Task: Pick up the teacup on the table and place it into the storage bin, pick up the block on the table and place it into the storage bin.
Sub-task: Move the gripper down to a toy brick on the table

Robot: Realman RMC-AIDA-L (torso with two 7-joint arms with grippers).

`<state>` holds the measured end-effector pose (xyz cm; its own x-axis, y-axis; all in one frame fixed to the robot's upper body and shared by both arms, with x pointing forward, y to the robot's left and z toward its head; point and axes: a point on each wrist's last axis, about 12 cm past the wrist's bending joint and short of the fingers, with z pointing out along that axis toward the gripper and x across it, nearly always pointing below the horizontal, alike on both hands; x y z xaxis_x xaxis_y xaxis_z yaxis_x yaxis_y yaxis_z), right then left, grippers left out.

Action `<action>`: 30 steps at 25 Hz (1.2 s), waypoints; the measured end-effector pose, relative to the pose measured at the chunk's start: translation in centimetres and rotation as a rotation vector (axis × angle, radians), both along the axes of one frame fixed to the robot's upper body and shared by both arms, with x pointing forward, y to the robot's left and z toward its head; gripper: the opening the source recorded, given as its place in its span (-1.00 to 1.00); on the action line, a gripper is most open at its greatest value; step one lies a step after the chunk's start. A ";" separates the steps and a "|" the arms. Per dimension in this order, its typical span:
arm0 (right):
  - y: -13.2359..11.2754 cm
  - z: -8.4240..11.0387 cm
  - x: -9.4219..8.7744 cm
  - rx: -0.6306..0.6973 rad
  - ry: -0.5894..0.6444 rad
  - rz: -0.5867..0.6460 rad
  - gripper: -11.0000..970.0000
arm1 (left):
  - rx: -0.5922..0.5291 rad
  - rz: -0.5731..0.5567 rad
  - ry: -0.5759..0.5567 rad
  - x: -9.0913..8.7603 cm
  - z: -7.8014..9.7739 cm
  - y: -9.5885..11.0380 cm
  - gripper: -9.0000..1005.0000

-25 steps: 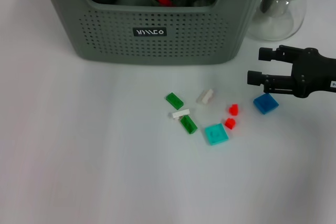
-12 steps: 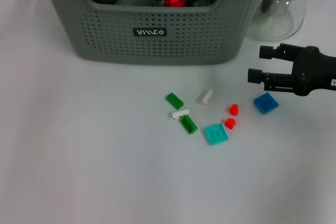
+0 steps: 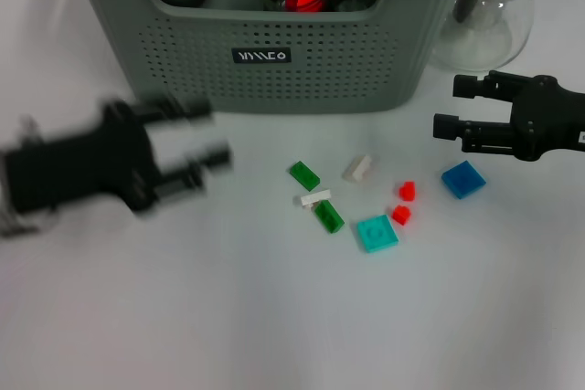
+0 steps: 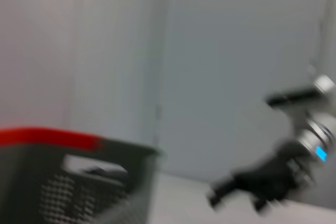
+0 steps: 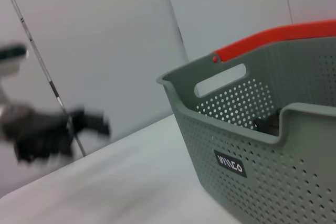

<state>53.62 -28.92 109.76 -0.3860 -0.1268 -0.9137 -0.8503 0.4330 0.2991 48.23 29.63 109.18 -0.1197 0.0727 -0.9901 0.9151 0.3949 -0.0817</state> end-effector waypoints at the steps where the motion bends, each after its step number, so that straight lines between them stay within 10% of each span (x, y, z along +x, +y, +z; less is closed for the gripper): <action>1: 0.0 0.1 0.0 0.000 0.001 -0.001 0.77 | 0.009 -0.018 0.002 -0.4 -1.1 -0.6 0.08; 8: 0.0 0.3 0.1 0.004 0.010 0.001 0.77 | 0.116 -0.024 0.027 -0.6 -7.5 -5.8 0.06; 30: -0.1 0.0 0.0 0.007 0.025 -0.007 0.77 | 0.272 0.053 -0.019 1.5 -10.1 -9.6 -0.11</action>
<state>53.59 -29.07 109.77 -0.4092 -0.1179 -0.9048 -0.8397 0.4365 0.3229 49.74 20.01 99.11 -0.1115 0.3304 -0.9372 0.8930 0.4471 0.0513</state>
